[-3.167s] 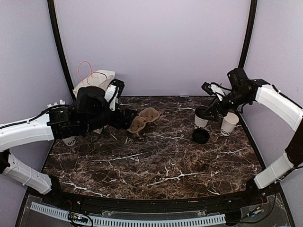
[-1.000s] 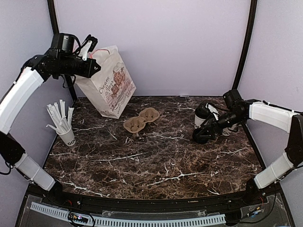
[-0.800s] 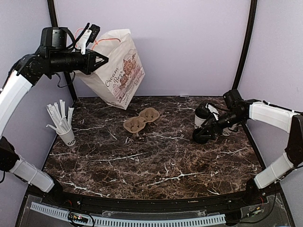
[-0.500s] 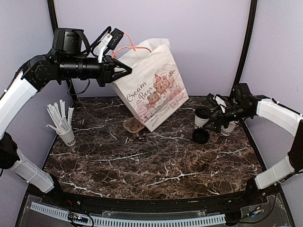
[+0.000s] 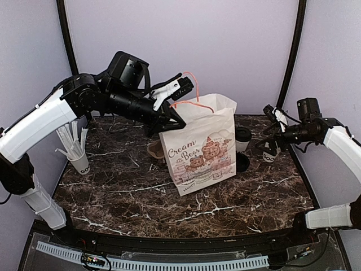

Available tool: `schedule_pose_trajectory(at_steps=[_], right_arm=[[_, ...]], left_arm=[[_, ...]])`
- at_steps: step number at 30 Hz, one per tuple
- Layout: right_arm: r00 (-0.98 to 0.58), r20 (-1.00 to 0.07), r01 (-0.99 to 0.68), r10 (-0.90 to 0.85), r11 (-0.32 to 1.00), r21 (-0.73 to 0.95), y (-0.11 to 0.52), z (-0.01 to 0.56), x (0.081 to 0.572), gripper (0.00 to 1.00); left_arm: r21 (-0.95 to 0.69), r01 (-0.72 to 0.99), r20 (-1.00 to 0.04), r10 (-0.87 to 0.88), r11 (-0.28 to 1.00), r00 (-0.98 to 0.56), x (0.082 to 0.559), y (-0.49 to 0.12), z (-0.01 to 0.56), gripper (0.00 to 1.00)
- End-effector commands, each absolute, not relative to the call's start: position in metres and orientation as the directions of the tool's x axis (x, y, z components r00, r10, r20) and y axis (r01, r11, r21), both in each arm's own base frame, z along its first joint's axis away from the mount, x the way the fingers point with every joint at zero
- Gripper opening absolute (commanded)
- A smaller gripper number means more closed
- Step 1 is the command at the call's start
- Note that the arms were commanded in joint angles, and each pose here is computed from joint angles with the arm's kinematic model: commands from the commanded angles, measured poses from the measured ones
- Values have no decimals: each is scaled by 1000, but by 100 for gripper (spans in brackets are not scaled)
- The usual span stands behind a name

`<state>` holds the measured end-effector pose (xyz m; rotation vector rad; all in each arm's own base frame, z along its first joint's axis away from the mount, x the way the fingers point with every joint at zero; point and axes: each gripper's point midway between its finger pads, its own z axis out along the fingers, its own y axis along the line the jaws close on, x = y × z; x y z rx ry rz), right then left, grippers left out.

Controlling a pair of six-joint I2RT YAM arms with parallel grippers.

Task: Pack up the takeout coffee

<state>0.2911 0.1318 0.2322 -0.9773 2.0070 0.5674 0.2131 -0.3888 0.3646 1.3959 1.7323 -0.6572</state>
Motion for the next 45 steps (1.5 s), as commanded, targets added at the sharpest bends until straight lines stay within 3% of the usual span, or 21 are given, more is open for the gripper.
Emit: schedule_pose_trajectory(at_steps=[1, 6, 15, 18, 23, 27, 34, 37, 40, 45], right_arm=[[-396, -818, -780, -418, 623, 58, 126, 222, 281, 98], [-402, -813, -797, -423, 598, 83, 129, 218, 266, 98], [-402, -812, -795, -423, 602, 81, 127, 230, 256, 98], [-400, -812, -792, -426, 605, 73, 126, 236, 254, 98], [-398, -818, -790, -415, 608, 76, 127, 250, 251, 98], [-390, -821, -789, -417, 611, 65, 126, 262, 250, 98], [-397, -802, -788, -446, 613, 49, 122, 261, 248, 98], [-410, -787, -785, -461, 618, 47, 120, 254, 246, 98], [-412, -783, -786, -466, 617, 46, 119, 252, 242, 99], [-432, -770, -773, -470, 633, 47, 114, 248, 244, 99]], left_arm=[[210, 963, -796, 601, 172, 66, 200, -392, 354, 0], [286, 956, -781, 595, 65, 193, 185, -400, 340, 0], [298, 955, -750, 621, 11, 227, 183, -404, 312, 1], [301, 953, -754, 616, 19, 226, 183, -403, 314, 13], [290, 957, -773, 594, 17, 223, 177, -400, 318, 15], [256, 967, -790, 579, 13, 202, 169, -395, 323, 39], [254, 966, -861, 441, -54, 251, 126, -367, 381, 66], [324, 945, -868, 410, 38, 281, 129, -340, 409, 78], [329, 904, -891, 407, 275, 200, 174, -317, 418, 89], [199, 799, -896, 435, 567, -86, 262, -282, 396, 88]])
